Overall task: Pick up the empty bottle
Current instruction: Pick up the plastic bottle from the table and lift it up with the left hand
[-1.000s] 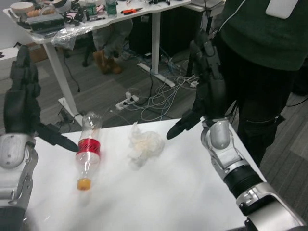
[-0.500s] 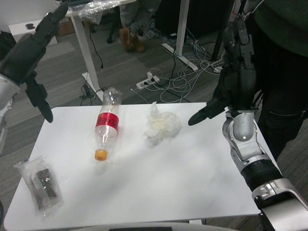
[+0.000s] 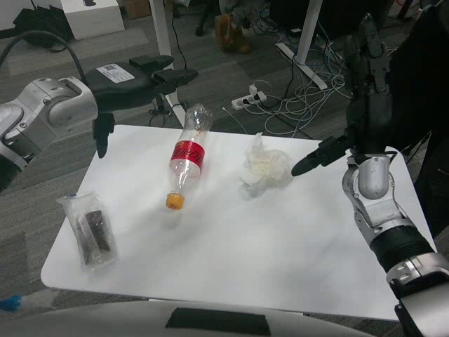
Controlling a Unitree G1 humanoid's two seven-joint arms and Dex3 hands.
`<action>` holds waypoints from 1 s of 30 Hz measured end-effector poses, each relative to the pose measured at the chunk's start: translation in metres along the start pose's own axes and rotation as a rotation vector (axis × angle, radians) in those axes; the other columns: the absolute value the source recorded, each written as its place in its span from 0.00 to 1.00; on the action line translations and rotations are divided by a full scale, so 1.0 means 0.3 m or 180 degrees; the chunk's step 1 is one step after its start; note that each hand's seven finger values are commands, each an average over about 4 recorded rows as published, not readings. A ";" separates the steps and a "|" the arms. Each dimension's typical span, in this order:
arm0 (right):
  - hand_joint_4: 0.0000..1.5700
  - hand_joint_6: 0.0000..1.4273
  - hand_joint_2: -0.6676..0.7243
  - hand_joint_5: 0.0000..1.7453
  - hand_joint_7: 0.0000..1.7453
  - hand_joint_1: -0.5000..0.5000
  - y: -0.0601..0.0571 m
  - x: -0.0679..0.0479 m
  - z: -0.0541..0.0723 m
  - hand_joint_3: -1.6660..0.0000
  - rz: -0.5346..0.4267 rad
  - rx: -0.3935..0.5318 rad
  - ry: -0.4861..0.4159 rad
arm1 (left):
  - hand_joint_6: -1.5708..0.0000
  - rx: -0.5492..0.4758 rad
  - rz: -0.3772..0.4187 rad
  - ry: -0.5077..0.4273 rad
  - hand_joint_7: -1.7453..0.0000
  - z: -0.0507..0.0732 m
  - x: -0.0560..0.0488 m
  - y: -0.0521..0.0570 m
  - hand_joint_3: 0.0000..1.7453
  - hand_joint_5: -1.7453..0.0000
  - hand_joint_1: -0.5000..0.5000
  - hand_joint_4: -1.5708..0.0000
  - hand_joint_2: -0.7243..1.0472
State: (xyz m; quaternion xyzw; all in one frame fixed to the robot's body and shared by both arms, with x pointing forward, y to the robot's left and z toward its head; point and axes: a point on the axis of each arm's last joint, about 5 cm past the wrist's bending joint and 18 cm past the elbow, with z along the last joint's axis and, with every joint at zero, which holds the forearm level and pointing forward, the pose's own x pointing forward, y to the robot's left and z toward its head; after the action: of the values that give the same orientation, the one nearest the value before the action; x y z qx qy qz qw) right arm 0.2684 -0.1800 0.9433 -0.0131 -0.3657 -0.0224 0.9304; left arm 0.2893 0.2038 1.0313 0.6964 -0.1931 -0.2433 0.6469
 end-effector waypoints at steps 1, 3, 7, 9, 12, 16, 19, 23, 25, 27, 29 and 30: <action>0.00 0.00 0.84 0.00 0.00 0.08 0.000 -0.002 -0.001 1.00 0.0009 0.0003 0.0016 | 1.00 0.0044 0.0003 -0.0023 1.00 0.004 0.007 -0.009 0.00 1.00 0.00 1.00 0.30; 0.00 0.00 0.82 0.00 0.00 0.08 0.000 -0.005 -0.004 1.00 0.0037 0.0003 0.0043 | 1.00 0.0101 0.0049 -0.0095 1.00 0.017 0.024 -0.025 0.00 1.00 0.00 1.00 0.30; 0.00 0.00 0.83 0.00 0.00 0.08 0.007 -0.007 -0.011 1.00 0.0098 0.0028 0.0107 | 1.00 0.0254 0.0167 -0.0294 1.00 0.061 0.066 -0.056 0.00 1.00 0.00 1.00 0.31; 0.00 0.00 0.84 0.00 0.00 0.10 0.012 -0.008 -0.016 1.00 0.0124 0.0047 0.0147 | 1.00 0.0343 0.0182 -0.0376 1.00 0.082 0.084 -0.066 0.00 1.00 0.00 1.00 0.34; 0.00 0.00 0.86 0.00 0.00 0.09 0.010 -0.011 -0.020 1.00 0.0145 0.0052 0.0193 | 1.00 0.0449 0.0195 -0.0403 1.00 0.090 0.095 -0.077 0.00 1.00 0.00 1.00 0.33; 0.00 0.00 0.86 0.00 0.00 0.08 -0.006 -0.005 -0.021 1.00 0.0208 0.0021 0.0248 | 1.00 0.0717 0.0430 -0.0589 1.00 0.113 0.110 -0.096 0.00 1.00 0.00 1.00 0.31; 0.00 0.00 0.86 0.00 0.00 0.08 -0.014 0.000 -0.022 1.00 0.0217 0.0006 0.0266 | 1.00 0.0811 0.0435 -0.0722 1.00 0.137 0.126 -0.113 0.00 1.00 0.00 1.00 0.30; 0.00 0.00 0.86 0.00 0.00 0.08 -0.020 -0.002 -0.023 1.00 0.0231 -0.0009 0.0296 | 1.00 0.0823 0.0275 -0.0782 1.00 0.140 0.137 -0.136 0.00 1.00 0.00 1.00 0.30; 0.00 0.00 0.86 0.00 0.00 0.08 -0.024 -0.003 -0.023 1.00 0.0236 -0.0017 0.0303 | 1.00 0.0801 0.0212 -0.0820 1.00 0.141 0.140 -0.145 0.00 1.00 0.00 1.00 0.30; 0.00 0.00 0.86 0.00 0.00 0.08 -0.026 -0.002 -0.023 1.00 0.0230 -0.0016 0.0305 | 1.00 0.0762 0.0147 -0.0874 1.00 0.147 0.145 -0.155 0.00 1.00 0.00 1.00 0.30; 0.00 0.00 0.86 0.00 0.00 0.08 -0.026 -0.003 -0.023 1.00 0.0228 -0.0012 0.0307 | 1.00 0.0730 0.0075 -0.0914 1.00 0.151 0.149 -0.163 0.00 1.00 0.00 1.00 0.30; 0.00 0.00 0.86 0.00 0.00 0.08 -0.026 -0.003 -0.023 1.00 0.0229 -0.0011 0.0308 | 1.00 0.0715 0.0035 -0.0927 1.00 0.150 0.149 -0.167 0.00 1.00 0.00 1.00 0.30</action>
State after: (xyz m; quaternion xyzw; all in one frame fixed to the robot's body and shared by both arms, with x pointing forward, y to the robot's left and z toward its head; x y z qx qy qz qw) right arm 0.2721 -0.1881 0.9377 -0.0269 -0.3195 0.0098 0.9471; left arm 0.2966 0.1459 0.9755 0.7207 -0.3145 -0.3150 0.5315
